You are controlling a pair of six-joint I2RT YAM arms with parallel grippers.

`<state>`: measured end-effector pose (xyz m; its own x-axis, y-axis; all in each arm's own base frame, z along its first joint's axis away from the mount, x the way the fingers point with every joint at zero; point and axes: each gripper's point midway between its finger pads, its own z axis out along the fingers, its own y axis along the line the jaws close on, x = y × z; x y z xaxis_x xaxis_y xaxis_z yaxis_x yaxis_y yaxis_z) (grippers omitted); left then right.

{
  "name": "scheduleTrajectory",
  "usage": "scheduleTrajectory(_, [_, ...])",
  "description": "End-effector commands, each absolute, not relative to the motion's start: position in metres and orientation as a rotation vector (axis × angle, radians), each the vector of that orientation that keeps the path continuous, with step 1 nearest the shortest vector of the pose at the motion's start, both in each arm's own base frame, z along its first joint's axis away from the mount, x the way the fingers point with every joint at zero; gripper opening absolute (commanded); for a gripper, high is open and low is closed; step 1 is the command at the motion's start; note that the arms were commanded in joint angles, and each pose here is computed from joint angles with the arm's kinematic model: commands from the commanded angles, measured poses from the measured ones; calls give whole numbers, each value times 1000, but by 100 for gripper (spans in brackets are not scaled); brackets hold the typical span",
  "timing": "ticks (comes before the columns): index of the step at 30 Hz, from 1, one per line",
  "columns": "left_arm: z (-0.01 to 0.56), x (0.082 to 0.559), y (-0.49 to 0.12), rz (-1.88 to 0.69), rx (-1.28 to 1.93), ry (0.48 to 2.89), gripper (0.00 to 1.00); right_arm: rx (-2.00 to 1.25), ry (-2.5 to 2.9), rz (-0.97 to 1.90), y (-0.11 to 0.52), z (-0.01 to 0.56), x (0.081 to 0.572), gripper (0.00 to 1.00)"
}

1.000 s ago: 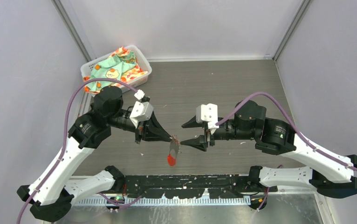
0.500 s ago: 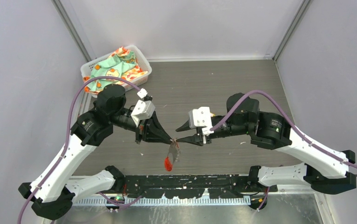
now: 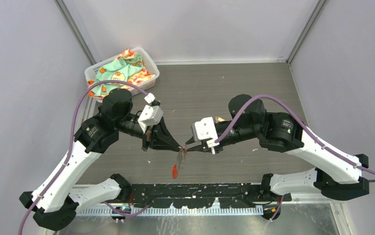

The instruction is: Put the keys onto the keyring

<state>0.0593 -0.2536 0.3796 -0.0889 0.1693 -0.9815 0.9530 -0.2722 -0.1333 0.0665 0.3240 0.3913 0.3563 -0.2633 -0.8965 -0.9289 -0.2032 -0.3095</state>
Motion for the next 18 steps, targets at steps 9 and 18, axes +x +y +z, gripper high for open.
scheduleTrajectory(9, [397,49,-249,-1445,1498,1199,0,-1637,1002,829,328,412,78,42])
scheduleTrajectory(18, [395,50,-249,-1438,1493,1210,0,-1718,979,869,331,408,68,34])
